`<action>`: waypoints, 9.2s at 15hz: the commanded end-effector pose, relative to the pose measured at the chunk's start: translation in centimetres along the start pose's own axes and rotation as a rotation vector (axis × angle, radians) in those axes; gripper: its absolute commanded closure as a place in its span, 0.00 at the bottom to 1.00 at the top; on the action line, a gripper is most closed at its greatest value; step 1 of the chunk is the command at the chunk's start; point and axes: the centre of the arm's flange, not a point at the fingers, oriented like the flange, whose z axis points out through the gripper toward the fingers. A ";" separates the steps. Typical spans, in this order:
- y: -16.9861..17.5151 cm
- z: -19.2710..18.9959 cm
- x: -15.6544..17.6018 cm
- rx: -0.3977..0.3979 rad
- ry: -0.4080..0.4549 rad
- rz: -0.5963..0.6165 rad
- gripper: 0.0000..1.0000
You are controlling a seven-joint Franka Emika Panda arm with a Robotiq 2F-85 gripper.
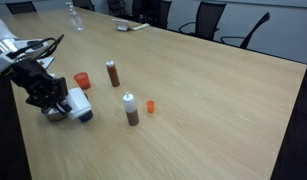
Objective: Pour the contents from the white cup into the blue cup
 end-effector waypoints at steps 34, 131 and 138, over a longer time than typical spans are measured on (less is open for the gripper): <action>-1.6 -2.2 8.2 -0.299 -0.208 -0.433 0.97; -4.8 10.9 -3.9 0.623 -0.021 0.447 0.97; -5.7 12.3 -4.4 0.726 0.280 0.745 0.62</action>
